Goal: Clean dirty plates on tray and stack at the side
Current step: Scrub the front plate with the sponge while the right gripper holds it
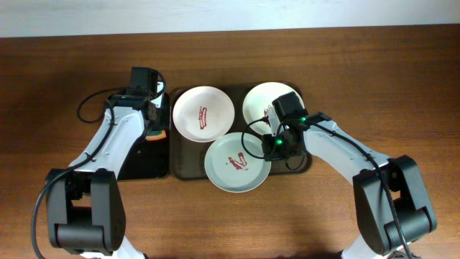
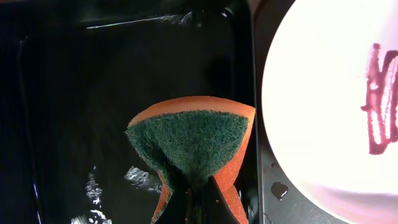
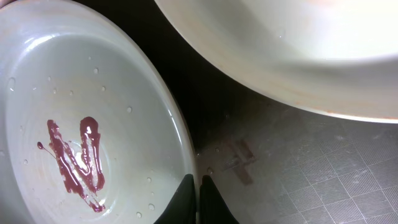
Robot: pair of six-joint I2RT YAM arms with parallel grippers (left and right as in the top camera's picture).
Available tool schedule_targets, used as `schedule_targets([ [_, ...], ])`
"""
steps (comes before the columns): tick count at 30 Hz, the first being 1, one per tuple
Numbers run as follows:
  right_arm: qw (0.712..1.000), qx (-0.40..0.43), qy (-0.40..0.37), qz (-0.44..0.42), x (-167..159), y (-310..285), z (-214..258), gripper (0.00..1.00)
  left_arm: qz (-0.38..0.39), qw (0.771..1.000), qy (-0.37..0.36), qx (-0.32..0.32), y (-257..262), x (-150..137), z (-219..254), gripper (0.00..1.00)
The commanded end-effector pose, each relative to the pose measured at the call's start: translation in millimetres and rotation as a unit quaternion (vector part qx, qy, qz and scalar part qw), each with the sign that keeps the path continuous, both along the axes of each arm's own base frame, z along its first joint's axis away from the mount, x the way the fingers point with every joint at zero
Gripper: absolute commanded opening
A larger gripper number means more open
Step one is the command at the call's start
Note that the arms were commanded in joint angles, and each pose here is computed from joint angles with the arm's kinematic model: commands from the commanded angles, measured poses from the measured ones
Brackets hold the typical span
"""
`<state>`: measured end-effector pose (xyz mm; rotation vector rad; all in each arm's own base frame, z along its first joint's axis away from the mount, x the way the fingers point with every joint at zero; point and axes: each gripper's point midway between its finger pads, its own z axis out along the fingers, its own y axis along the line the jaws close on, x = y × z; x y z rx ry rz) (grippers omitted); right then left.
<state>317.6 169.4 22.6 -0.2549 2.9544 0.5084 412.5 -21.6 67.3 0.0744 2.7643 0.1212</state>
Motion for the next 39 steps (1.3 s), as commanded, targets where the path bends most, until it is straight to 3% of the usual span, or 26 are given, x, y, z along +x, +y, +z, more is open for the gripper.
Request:
schedule_targets([
  [1,1.0,-0.003,-0.007,0.0,6,2,2,0.04,-0.008,0.999,-0.023,-0.025,-10,6,23,0.0],
  [5,1.0,-0.004,-0.005,0.0,5,2,2,0.04,-0.052,0.991,-0.044,-0.112,-44,8,57,0.0],
  [9,1.0,-0.004,-0.005,0.0,5,2,2,0.04,-0.122,0.963,-0.068,-0.23,-98,6,96,0.0],
  [13,1.0,-0.004,-0.005,0.0,5,2,2,0.04,-0.148,0.94,-0.022,-0.306,-147,-13,93,0.0],
  [17,1.0,-0.005,-0.003,0.0,4,2,2,0.04,-0.116,0.92,0.056,-0.37,-184,-33,76,0.0],
  [27,1.0,-0.005,-0.003,0.0,4,2,2,0.04,-0.053,0.888,0.225,-0.396,-245,-82,14,0.0],
  [39,1.0,-0.005,-0.003,0.0,4,2,2,0.04,-0.031,0.867,0.285,-0.408,-254,-99,-11,0.0],
])
